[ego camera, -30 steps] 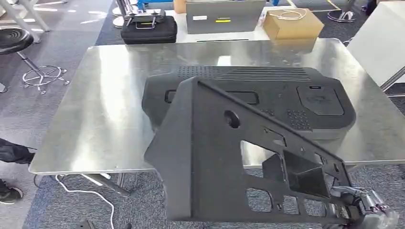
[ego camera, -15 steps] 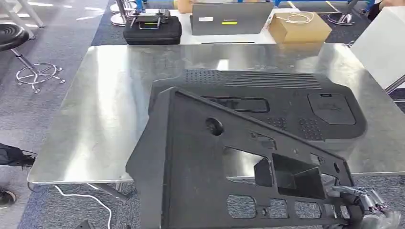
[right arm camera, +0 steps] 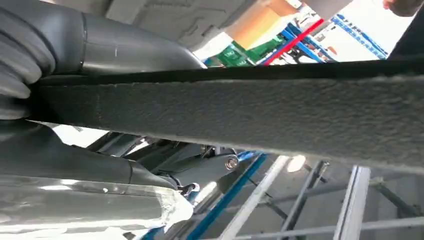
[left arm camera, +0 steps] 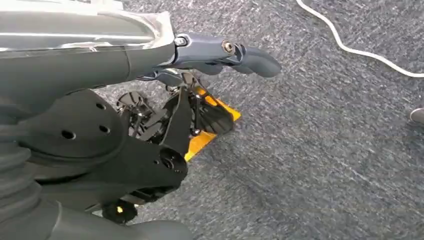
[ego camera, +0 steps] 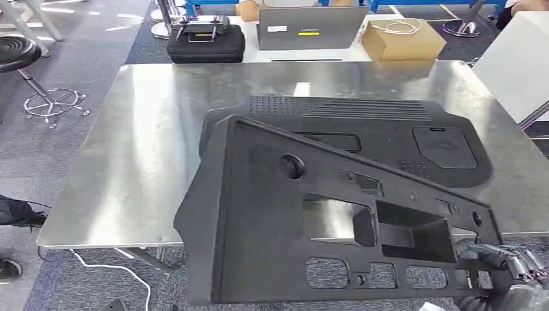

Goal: Take the parts from the cabinet and place them on the table.

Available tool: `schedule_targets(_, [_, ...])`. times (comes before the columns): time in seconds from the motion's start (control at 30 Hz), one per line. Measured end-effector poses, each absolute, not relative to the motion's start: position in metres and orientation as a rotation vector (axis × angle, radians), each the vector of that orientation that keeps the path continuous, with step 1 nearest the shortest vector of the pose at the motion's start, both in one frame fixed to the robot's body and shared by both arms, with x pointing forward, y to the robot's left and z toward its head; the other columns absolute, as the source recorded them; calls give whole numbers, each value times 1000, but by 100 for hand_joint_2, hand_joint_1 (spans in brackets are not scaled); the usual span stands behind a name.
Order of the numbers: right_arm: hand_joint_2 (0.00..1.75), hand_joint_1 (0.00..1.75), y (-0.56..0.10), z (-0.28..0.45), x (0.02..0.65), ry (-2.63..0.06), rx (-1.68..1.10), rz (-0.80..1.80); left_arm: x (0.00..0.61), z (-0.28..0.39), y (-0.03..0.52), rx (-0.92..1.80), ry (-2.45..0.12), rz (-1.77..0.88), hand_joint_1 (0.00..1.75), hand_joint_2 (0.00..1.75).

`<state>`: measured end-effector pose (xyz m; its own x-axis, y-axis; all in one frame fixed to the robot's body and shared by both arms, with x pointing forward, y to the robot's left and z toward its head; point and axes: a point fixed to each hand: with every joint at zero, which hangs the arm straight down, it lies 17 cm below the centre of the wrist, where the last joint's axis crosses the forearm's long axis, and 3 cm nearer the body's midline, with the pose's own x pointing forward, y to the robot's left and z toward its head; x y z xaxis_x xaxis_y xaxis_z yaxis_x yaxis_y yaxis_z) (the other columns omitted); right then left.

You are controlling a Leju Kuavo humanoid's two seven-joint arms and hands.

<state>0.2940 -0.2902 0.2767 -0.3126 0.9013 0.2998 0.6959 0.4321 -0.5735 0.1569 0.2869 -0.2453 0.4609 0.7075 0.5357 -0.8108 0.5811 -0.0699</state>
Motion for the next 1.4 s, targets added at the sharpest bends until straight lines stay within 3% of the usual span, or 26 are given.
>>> schedule_targets(0.77, [175, 175, -307, 322, 349, -2160, -1447, 539, 176, -240, 282, 173, -585, 919, 0, 175])
schedule_targets(0.8, [175, 175, -307, 321, 351, -2155, -1445, 543, 176, -241, 281, 171, -579, 918, 0, 0])
schedule_targets(1.03, [175, 175, -300, 320, 376, -2093, -1515, 663, 180, -241, 278, 160, -566, 908, 0, 0])
schedule_targets(1.4, [175, 175, -292, 353, 479, -1930, -1656, 889, 199, -237, 269, 117, -580, 880, 0, 0])
